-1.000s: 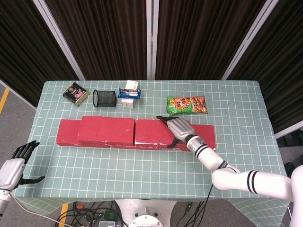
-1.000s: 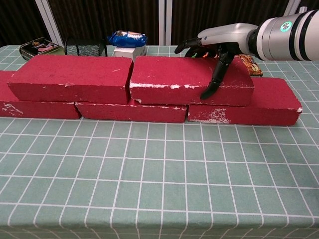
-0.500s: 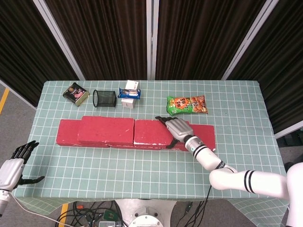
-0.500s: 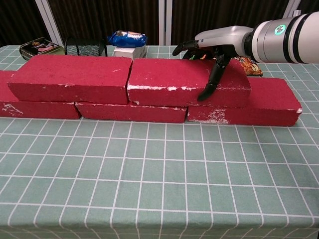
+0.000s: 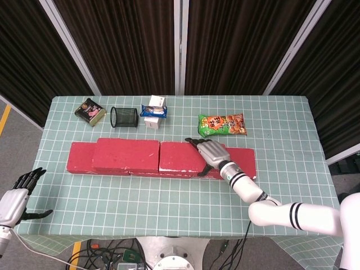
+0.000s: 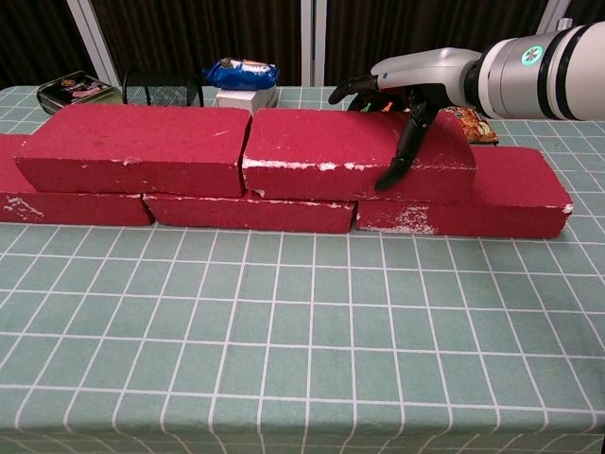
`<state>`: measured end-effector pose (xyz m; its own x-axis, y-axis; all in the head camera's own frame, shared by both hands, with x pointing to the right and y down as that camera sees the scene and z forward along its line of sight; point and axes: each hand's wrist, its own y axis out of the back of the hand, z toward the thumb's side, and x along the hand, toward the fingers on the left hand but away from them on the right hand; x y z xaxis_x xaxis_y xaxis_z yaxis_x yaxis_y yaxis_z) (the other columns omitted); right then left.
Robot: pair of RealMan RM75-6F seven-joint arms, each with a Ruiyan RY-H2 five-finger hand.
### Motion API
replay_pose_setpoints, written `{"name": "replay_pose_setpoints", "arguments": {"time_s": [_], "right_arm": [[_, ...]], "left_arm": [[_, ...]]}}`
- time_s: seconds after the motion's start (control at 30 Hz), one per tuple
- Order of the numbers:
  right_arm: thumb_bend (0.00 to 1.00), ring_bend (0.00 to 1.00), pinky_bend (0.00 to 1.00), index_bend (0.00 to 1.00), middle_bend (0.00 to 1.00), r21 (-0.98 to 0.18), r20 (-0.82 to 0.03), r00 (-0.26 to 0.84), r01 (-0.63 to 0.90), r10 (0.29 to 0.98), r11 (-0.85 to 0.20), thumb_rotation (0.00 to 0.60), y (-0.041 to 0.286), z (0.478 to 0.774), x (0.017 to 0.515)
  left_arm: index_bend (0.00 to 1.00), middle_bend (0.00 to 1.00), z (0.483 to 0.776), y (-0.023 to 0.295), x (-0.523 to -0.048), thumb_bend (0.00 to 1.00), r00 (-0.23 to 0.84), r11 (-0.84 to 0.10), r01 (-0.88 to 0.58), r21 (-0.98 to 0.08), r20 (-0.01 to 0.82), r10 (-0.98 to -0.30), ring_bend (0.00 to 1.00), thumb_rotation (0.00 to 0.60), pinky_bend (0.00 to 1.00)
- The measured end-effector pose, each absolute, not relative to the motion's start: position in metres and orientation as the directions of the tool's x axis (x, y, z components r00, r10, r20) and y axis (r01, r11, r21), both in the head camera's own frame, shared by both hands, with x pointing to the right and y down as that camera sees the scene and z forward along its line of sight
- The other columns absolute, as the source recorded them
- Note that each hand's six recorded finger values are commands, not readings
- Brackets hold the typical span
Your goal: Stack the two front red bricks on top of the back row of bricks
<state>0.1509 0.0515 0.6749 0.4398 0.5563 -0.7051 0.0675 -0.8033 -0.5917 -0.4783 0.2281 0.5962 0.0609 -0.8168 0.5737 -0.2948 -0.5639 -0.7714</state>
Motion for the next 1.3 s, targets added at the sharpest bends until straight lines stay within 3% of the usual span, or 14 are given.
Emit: {"name": "replay_pose_setpoints", "arguments": {"time_s": [1.3], "right_arm": [[0.01, 0.13, 0.18, 0.00, 0.16, -0.587, -0.710, 0.434, 0.071, 0.555, -0.806, 0.600, 0.0510, 0.6751, 0.1455]], "left_arm": [[0.02, 0.00, 0.5981, 0.2305, -0.4812, 0.00, 0.059, -0.569, -0.317, -0.759, 0.583, -0.811, 0.00, 0.600, 0.00]]}}
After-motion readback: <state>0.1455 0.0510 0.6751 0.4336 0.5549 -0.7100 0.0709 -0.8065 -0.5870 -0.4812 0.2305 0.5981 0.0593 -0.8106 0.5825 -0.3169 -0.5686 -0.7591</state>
